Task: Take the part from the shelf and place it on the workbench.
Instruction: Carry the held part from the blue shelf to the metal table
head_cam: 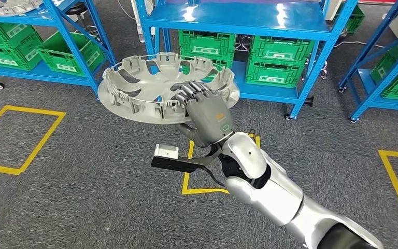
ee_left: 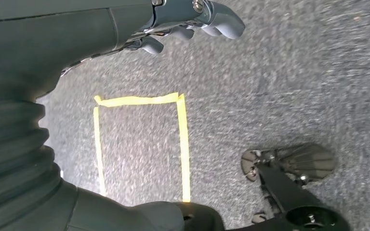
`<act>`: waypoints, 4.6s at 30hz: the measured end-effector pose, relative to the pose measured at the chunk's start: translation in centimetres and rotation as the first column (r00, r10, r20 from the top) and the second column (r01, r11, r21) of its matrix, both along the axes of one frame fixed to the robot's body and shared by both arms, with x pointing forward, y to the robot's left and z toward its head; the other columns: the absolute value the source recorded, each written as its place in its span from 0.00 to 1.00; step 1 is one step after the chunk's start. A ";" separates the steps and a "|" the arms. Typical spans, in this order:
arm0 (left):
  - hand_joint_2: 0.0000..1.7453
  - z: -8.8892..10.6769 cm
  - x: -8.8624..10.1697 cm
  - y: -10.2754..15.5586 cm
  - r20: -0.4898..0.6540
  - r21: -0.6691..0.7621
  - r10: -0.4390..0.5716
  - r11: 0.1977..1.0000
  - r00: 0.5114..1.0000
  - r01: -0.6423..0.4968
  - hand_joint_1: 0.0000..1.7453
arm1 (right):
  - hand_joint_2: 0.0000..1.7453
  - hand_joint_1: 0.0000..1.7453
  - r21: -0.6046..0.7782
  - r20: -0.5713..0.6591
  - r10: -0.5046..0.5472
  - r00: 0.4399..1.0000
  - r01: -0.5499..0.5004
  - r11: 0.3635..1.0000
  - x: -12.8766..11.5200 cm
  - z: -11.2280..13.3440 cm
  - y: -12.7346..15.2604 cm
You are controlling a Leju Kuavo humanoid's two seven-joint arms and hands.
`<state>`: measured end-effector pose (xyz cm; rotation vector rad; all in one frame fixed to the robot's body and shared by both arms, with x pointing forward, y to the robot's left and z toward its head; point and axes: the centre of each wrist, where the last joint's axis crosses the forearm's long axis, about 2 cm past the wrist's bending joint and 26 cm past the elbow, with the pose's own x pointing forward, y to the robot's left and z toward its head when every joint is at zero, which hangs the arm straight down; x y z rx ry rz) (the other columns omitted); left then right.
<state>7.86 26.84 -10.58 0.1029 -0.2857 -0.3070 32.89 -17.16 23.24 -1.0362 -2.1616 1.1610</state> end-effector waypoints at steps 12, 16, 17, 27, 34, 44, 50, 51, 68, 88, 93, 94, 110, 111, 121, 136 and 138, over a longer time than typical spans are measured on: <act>1.00 -0.2 -0.8 0.3 -0.009 -0.003 0.040 0.999 0.999 -0.040 0.00 | 1.00 1.00 -0.018 0.007 0.019 1.000 -0.019 1.000 -0.6 0.3 1.6; 1.00 -0.2 -1.1 0.4 -0.020 0.002 0.045 0.999 0.999 -0.045 0.00 | 1.00 1.00 -0.022 0.018 0.017 1.000 -0.017 1.000 -0.9 0.4 1.9; 1.00 -0.2 -1.0 0.4 -0.019 0.002 0.045 0.999 0.999 -0.045 0.00 | 1.00 1.00 -0.026 0.018 0.014 1.000 -0.014 1.000 -1.0 0.3 2.0; 1.00 -0.2 -1.1 0.0 -0.018 0.000 0.032 0.999 0.999 -0.032 0.00 | 1.00 1.00 -0.043 0.013 0.006 1.000 -0.006 0.999 -2.1 -0.5 2.1; 1.00 -0.1 -0.9 -0.2 -0.020 0.007 0.018 1.000 1.000 -0.018 0.00 | 1.00 1.00 -0.035 0.022 -0.006 1.000 0.007 0.999 -2.6 -0.3 2.1; 1.00 0.0 -0.2 -0.2 -0.014 -0.002 0.004 1.000 1.000 -0.004 0.00 | 1.00 1.00 -0.023 0.024 -0.018 1.000 0.018 1.000 -2.7 -0.2 1.7; 1.00 0.0 0.2 -0.1 -0.004 -0.006 0.010 1.000 1.000 -0.010 0.00 | 1.00 1.00 -0.038 0.024 -0.007 1.000 0.008 0.999 -2.4 0.0 1.7; 1.00 0.0 0.1 -0.1 -0.004 -0.007 0.012 1.000 1.000 -0.012 0.00 | 1.00 1.00 -0.040 0.025 -0.005 1.000 0.006 0.999 -2.4 0.1 1.7; 1.00 -0.2 -1.0 0.0 -0.015 -0.007 0.038 0.999 0.999 -0.038 0.00 | 1.00 1.00 -0.038 0.037 0.029 0.999 -0.028 0.999 -1.6 0.9 2.5; 1.00 -0.1 -0.6 0.4 -0.002 -0.001 0.039 0.999 0.999 -0.039 0.00 | 1.00 1.00 -0.036 0.027 0.058 0.998 -0.057 0.998 -0.9 1.0 3.6; 1.00 -0.2 -1.1 0.7 -0.009 0.004 0.044 0.999 0.999 -0.044 0.00 | 1.00 1.00 -0.030 0.032 0.072 0.997 -0.071 0.997 -0.9 1.2 4.3; 1.00 -0.2 -1.1 0.7 -0.009 0.003 0.044 0.999 0.999 -0.044 0.00 | 1.00 1.00 -0.030 0.031 0.071 0.997 -0.071 0.997 -0.8 1.2 4.3; 1.00 -0.2 -1.2 0.7 -0.009 0.002 0.055 0.999 0.998 -0.055 0.00 | 1.00 1.00 -0.039 0.023 0.066 0.998 -0.065 0.997 -0.7 0.9 4.2; 1.00 -0.2 -1.2 0.7 -0.009 0.000 0.055 0.998 0.998 -0.055 0.00 | 1.00 1.00 -0.041 0.020 0.065 0.998 -0.064 0.997 -0.6 0.8 4.2; 1.00 -0.3 -1.5 0.4 -0.016 -0.005 0.059 0.998 0.998 -0.059 0.00 | 1.00 1.00 -0.044 0.022 0.068 0.997 -0.067 0.997 -0.6 0.8 4.3; 1.00 -0.1 -0.7 0.2 -0.014 0.001 0.034 0.999 0.999 -0.034 0.00 | 1.00 1.00 -0.037 0.036 0.043 0.998 -0.042 0.998 -0.7 0.4 4.2; 1.00 -0.1 -0.5 0.1 -0.013 0.002 0.030 1.000 0.999 -0.030 0.00 | 1.00 1.00 -0.033 0.038 0.037 0.999 -0.036 0.999 -0.8 0.2 4.0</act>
